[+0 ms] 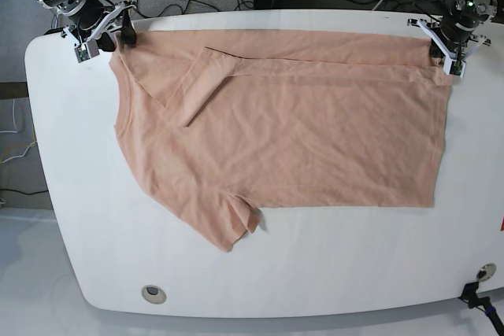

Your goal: Fold the T-shirt properly

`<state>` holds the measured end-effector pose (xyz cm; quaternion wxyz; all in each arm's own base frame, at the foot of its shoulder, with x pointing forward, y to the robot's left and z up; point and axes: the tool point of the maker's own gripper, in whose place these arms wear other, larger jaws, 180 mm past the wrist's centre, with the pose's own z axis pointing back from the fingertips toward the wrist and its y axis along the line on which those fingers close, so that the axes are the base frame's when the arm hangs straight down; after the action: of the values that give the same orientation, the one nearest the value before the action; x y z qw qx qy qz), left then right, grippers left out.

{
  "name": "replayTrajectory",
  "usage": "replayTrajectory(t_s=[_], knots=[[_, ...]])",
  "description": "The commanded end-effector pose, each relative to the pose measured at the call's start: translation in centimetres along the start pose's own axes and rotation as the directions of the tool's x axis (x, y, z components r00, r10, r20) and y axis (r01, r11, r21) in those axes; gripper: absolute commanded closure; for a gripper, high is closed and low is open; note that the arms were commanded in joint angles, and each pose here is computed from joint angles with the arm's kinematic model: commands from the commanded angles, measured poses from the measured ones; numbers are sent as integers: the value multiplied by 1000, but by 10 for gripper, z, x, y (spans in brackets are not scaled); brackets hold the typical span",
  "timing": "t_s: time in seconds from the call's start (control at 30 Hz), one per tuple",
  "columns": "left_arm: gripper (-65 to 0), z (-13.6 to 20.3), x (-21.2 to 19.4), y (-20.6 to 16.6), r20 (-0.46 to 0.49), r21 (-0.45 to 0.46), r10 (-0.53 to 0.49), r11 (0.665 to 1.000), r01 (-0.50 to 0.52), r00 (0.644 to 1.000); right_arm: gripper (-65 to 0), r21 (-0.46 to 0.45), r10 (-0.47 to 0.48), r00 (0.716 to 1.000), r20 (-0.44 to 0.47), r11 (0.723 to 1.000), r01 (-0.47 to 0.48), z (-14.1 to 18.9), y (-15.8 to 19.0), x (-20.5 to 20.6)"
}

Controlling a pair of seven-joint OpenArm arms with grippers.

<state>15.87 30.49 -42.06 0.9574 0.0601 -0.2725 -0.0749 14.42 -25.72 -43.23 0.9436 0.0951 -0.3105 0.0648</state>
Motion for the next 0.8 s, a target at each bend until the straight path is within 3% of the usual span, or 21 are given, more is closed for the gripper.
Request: replayTrajectory(t_s=[0.0,0.4,0.63,0.77], knots=[[0,3,-17,4,-79,11,-22,1000,23,997,-333,-60,22,972,-235,997,-37,6,-12,-50],[0,1,-17,-3,-64,1,7,1000,-7,998,-333,-60,25,975,-222,997,-40,3,-13,-44],[0,1,-10,-14,44,4,102,995,-102,994,-333,-59,29,978,-208,997,-42,0,-14,-38],[0,1,-9,-17,56,1,120,993,-120,991,-333,-58,30,978,-206,997,-43,-1,-13,-36]])
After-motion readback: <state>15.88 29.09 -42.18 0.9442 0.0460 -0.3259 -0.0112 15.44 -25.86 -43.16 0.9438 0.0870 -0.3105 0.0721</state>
